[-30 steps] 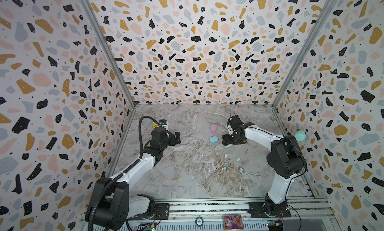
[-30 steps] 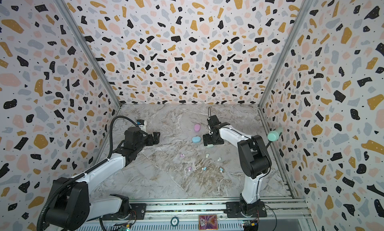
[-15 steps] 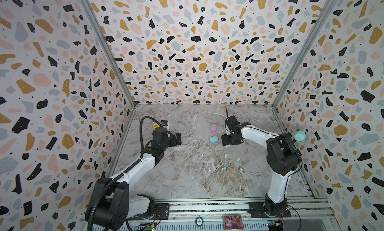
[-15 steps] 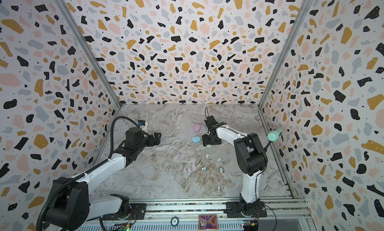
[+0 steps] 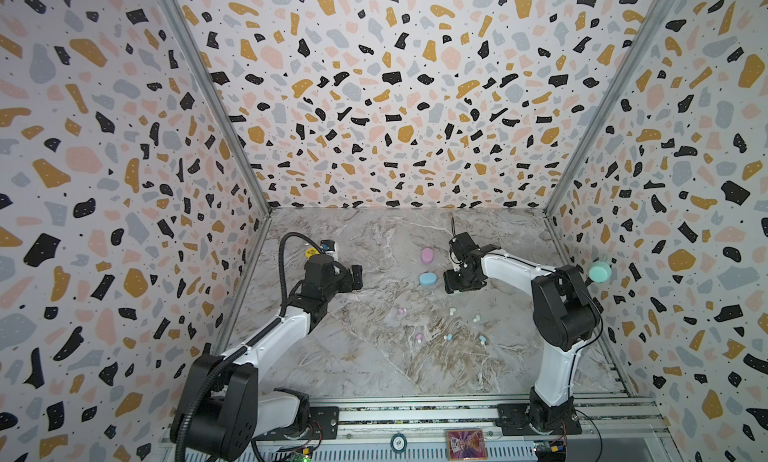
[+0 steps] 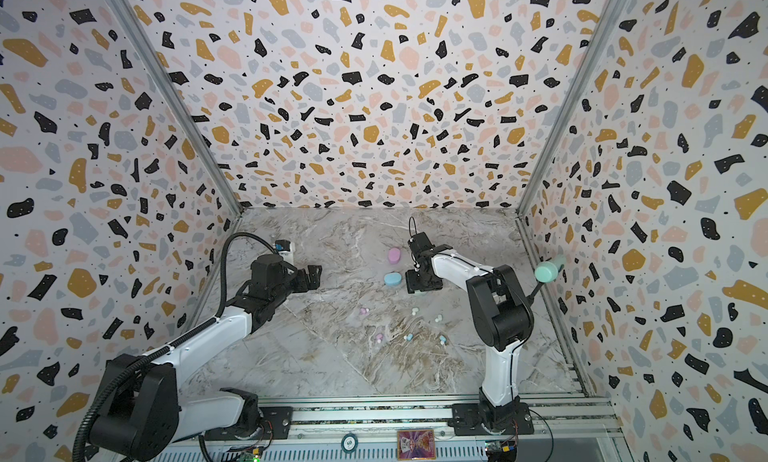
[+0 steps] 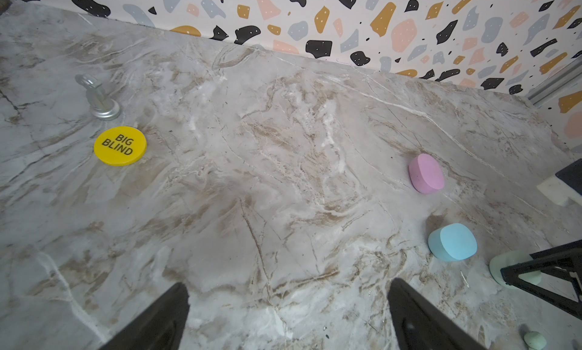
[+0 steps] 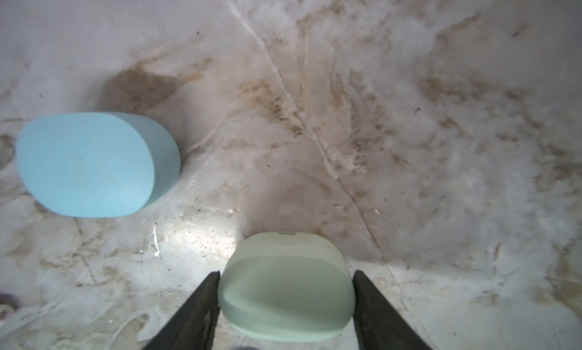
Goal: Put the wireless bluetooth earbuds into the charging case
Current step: 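Reach the right gripper down over the mint-green case while the left arm rises, then close the right gripper on the mint-green case and lift it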
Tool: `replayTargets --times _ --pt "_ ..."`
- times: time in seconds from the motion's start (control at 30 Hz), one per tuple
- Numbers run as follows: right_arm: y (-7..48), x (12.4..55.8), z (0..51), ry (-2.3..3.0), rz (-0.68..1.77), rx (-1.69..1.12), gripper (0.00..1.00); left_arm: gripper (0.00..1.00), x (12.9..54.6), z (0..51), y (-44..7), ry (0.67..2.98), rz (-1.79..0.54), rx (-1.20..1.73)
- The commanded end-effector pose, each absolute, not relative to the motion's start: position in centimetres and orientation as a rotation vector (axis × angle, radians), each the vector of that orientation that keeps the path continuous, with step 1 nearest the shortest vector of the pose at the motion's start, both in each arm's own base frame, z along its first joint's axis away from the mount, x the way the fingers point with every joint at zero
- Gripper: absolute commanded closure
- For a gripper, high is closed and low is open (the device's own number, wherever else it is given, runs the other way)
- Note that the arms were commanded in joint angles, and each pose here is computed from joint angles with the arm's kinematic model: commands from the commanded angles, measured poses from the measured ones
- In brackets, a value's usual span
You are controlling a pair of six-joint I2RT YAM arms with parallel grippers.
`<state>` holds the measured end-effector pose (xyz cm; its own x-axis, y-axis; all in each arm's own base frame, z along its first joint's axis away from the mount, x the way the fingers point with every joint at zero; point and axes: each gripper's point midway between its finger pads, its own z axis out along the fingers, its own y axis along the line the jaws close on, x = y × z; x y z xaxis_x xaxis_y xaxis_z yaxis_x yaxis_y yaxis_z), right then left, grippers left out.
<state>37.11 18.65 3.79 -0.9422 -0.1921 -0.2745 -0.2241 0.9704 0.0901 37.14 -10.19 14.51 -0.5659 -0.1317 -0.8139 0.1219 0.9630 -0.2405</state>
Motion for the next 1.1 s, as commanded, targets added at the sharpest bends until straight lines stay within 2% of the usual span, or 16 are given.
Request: replayTargets --times 0.0,0.23,0.53,0.8,1.07 --pt "18.6 37.2 4.3 2.850 0.147 -0.300 0.38 0.00 37.2 14.8 -10.6 2.125 -0.354 -0.006" --pt "18.6 37.2 6.3 2.825 0.156 -0.298 0.44 0.00 37.0 15.1 -11.4 2.110 -0.368 0.047" --pt "19.4 35.6 12.1 2.797 0.289 -0.309 0.44 0.00 35.7 15.4 -18.7 2.031 -0.482 0.360" --pt "20.8 33.0 17.8 2.779 0.433 -0.356 0.45 0.00 32.7 17.4 -25.9 1.810 -0.639 0.640" --pt "23.8 30.5 22.9 2.754 0.562 -0.471 0.46 0.00 30.2 20.0 -30.2 1.578 -0.769 0.882"
